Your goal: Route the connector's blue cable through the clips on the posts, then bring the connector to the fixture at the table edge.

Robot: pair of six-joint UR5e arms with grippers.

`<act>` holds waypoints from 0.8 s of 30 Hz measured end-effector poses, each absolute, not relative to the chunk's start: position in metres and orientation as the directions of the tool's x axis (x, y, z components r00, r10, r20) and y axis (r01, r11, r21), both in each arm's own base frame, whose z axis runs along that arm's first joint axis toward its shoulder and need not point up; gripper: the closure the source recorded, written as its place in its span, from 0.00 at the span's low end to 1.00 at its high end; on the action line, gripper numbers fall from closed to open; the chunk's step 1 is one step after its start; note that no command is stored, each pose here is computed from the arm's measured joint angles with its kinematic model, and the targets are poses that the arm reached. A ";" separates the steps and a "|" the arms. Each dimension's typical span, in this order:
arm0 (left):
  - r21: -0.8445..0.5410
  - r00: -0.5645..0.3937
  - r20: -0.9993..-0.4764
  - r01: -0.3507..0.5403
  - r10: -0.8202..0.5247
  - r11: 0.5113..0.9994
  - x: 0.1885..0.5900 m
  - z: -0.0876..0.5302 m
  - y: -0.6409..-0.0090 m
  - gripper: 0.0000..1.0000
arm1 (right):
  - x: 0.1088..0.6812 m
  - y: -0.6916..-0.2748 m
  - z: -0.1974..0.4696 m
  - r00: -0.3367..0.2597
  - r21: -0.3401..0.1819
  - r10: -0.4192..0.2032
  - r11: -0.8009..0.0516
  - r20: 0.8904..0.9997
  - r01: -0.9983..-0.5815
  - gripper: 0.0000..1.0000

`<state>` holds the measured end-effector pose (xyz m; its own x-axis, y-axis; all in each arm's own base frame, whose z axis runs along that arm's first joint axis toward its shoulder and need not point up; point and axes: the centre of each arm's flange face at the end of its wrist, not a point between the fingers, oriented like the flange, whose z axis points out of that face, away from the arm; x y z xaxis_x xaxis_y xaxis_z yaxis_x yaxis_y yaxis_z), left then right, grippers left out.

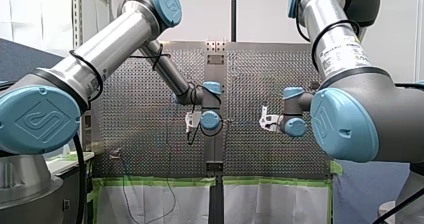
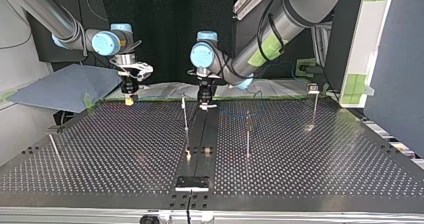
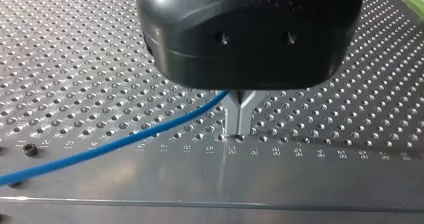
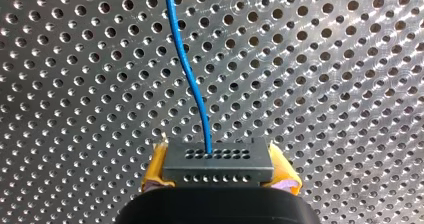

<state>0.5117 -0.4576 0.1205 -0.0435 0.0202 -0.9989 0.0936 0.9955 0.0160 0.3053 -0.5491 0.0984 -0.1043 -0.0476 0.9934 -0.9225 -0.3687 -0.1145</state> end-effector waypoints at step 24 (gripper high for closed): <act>0.015 -0.052 -0.998 0.103 0.021 0.995 0.528 0.124 -0.448 0.84 | 0.298 -0.564 0.104 -0.105 -0.112 -0.039 -0.362 0.994 -0.925 1.00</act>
<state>0.5278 -0.4476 0.1243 -0.0519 0.0207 -0.9984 0.1029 0.9946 0.0153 0.2983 -0.5641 0.1041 -0.1053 -0.0391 0.9937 -0.9252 -0.3624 -0.1123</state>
